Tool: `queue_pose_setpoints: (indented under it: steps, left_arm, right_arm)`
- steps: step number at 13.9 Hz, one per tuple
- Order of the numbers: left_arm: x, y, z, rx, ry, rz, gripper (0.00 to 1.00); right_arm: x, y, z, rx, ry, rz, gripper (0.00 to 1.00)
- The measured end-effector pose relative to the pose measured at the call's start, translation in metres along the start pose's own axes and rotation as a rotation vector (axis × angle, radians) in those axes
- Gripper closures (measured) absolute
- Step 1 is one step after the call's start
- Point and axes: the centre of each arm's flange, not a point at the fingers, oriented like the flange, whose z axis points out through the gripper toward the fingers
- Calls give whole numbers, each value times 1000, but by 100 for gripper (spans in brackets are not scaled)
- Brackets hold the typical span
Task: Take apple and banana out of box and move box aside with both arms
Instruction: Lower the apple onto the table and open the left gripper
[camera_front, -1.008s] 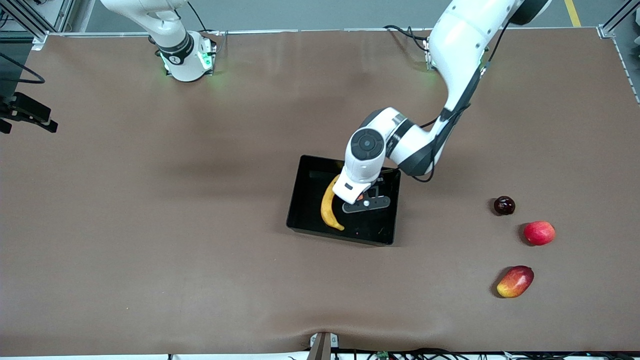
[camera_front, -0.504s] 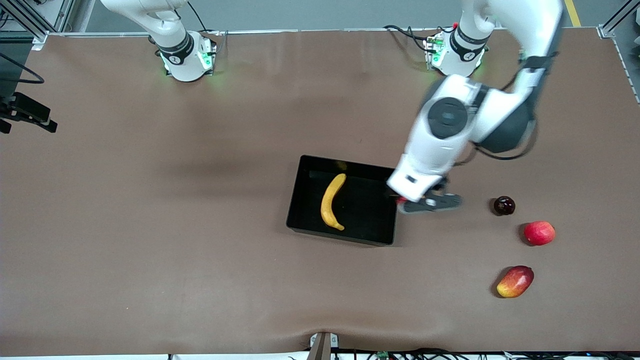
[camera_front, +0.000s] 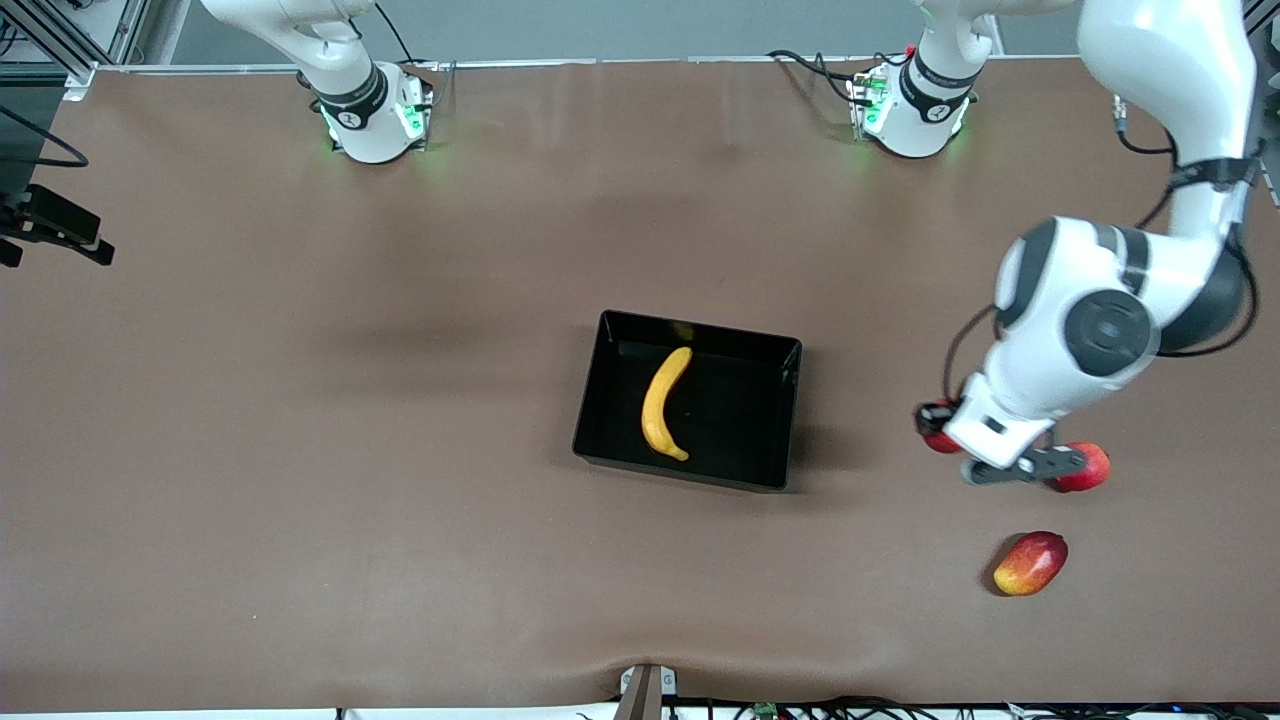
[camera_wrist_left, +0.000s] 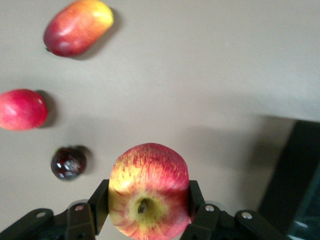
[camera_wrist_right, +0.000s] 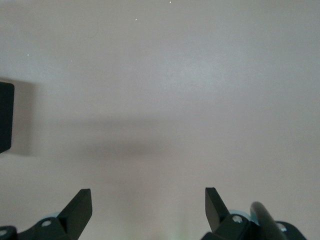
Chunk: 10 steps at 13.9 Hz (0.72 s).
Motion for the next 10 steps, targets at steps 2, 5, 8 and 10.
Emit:
queue_pose_setpoints:
  steps: [2,5,8,10]
  left_arm:
    - [16,-27,32,-19,10,-30,35]
    - [33,-52,81,-38,10,-72,35]
    - [55,-79,116,-18,20,-96,35]
    - [64,-92,133,-9,28,-113,35]
  right_arm:
    - [0,0,0,0,0,0,0]
    - [0,2,0,1,-1,4,0]
    - [0,3,0,6,-1,7,0]
    - [0,4,0,7,-1,8,0]
